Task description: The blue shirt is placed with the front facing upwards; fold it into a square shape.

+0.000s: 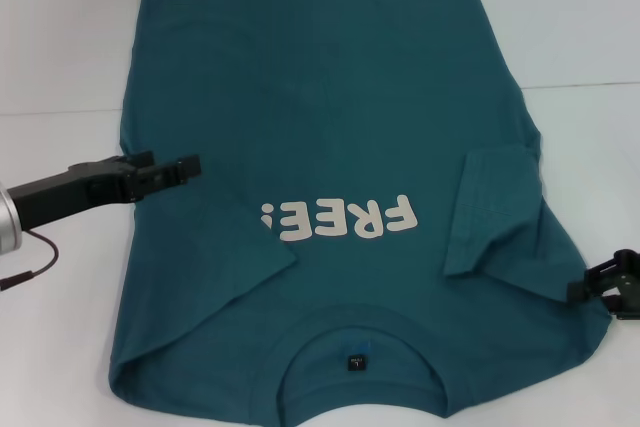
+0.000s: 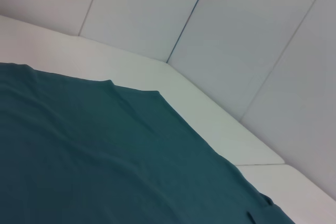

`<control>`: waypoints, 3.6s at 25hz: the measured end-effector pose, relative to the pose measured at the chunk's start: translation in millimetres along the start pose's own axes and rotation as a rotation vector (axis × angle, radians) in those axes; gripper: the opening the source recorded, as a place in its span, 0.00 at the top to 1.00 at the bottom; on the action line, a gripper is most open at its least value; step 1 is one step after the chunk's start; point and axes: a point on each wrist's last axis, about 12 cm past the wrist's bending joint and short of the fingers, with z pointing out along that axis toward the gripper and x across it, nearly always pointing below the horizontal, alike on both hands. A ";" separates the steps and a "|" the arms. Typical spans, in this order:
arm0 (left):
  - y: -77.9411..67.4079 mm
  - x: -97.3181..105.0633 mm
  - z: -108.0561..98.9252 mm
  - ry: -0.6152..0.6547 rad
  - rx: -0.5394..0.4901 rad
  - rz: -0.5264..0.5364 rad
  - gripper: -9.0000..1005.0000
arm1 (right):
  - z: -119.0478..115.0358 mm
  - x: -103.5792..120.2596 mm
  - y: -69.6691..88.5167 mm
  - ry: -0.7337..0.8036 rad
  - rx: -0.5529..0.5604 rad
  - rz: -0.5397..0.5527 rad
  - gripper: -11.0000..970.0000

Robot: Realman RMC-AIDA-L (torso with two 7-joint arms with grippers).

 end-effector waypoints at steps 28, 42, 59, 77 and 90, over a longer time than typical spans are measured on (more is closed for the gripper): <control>10.7 -8.3 -23.0 0.121 -0.063 -0.210 0.09 | -7.6 -6.8 1.8 -0.025 0.028 -0.065 0.95; -9.2 -26.7 -42.9 0.496 -0.144 -0.427 0.09 | -6.9 -10.3 14.4 -0.023 0.010 -0.126 0.95; -13.0 4.8 -49.5 0.591 -0.166 -0.539 0.09 | -7.7 -6.1 18.2 -0.016 -0.002 -0.163 0.95; -5.3 19.2 -44.0 0.646 -0.227 -0.554 0.09 | -7.9 -5.5 17.8 -0.016 -0.006 -0.177 0.95; -7.0 19.8 -28.5 0.658 -0.201 -0.552 0.08 | -8.9 -6.1 17.6 -0.025 -0.012 -0.181 0.95</control>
